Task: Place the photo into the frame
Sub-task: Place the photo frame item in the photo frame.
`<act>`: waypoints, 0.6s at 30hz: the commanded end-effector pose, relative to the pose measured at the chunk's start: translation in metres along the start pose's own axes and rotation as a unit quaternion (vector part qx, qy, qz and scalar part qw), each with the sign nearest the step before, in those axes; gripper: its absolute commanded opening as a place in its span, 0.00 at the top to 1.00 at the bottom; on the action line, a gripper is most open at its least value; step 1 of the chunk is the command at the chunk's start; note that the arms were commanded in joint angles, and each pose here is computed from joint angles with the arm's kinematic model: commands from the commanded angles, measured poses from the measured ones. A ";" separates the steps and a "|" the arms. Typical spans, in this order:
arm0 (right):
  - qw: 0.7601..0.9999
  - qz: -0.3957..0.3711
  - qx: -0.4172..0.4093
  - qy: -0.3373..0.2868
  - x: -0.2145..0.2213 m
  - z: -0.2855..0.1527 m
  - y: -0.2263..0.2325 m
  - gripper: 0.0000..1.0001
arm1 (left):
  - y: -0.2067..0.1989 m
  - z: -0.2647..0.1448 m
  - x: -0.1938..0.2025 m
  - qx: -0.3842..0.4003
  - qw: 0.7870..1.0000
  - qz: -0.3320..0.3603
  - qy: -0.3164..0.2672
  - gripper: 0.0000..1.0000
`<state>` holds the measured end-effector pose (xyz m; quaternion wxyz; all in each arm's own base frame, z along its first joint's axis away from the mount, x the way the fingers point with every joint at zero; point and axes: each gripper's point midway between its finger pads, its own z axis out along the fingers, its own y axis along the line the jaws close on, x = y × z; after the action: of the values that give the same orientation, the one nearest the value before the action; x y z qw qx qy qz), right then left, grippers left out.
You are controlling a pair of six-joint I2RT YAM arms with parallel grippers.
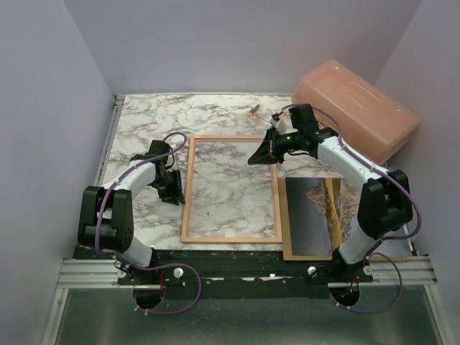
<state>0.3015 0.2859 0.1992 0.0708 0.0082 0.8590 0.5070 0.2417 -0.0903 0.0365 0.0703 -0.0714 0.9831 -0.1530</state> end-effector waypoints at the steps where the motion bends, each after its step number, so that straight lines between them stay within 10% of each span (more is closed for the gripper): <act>1: 1.000 -0.009 -0.026 0.015 0.000 0.003 0.012 1.00 | 0.006 0.001 -0.001 -0.024 1.000 0.010 0.003 0.72; 18: 0.999 -0.002 -0.025 0.031 0.008 0.015 0.006 1.00 | 0.007 0.003 0.000 -0.030 0.999 0.012 0.010 0.73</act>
<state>0.2992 0.2955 0.1883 0.0533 0.0025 0.8593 0.5086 0.2418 -0.0906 0.0360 0.0668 -0.0667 0.9851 -0.1440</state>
